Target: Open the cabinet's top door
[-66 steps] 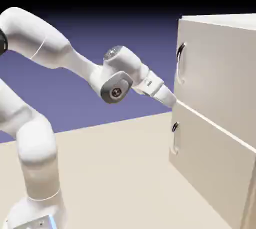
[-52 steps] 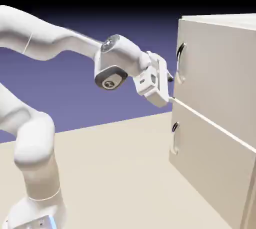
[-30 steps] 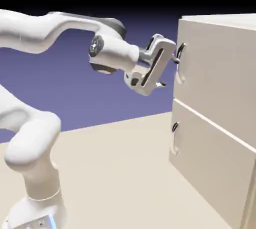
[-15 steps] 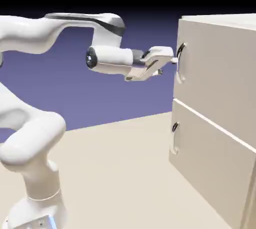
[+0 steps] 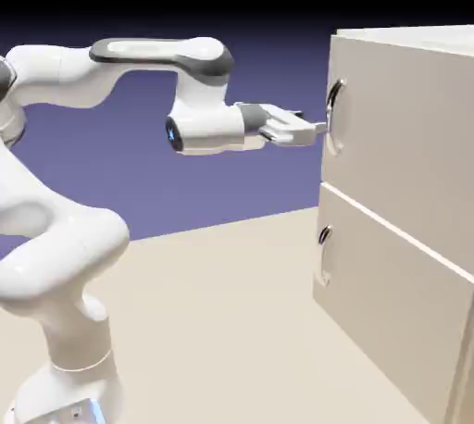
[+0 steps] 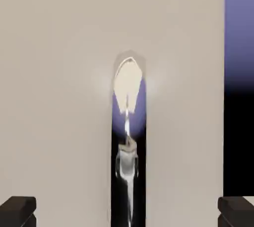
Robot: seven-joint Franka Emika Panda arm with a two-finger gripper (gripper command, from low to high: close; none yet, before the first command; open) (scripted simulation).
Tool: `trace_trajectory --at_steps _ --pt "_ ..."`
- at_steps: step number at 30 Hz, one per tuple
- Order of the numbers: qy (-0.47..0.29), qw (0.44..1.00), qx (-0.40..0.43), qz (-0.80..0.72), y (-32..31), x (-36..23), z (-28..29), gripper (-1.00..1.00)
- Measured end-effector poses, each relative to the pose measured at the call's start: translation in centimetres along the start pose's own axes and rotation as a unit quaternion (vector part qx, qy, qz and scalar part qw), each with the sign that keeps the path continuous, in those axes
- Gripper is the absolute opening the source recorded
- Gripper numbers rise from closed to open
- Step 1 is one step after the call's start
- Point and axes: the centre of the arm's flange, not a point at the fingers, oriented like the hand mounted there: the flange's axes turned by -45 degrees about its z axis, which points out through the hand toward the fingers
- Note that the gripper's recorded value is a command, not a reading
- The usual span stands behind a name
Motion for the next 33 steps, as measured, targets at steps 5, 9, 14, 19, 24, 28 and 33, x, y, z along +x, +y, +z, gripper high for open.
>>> trace_trajectory --at_steps 5,9,14,19,24,28,33 --pt "0.0 1.0 0.0 0.001 -0.1 0.0 3.9 -1.0" --pt "0.0 1.0 -0.017 0.0 -0.6 0.0 2.6 -1.0" --pt "0.0 0.999 -0.047 0.0 -1.6 0.0 0.5 -1.0" --pt "0.0 0.995 -0.096 0.0 -3.6 0.0 -3.1 -1.0" --pt "0.0 0.989 -0.148 -0.001 -6.0 0.0 -6.6 -1.0" --pt "0.0 0.983 -0.186 -0.002 -8.0 0.0 -9.0 -1.0" --pt "0.0 0.974 -0.227 -0.001 -10.4 0.0 -11.5 -1.0"
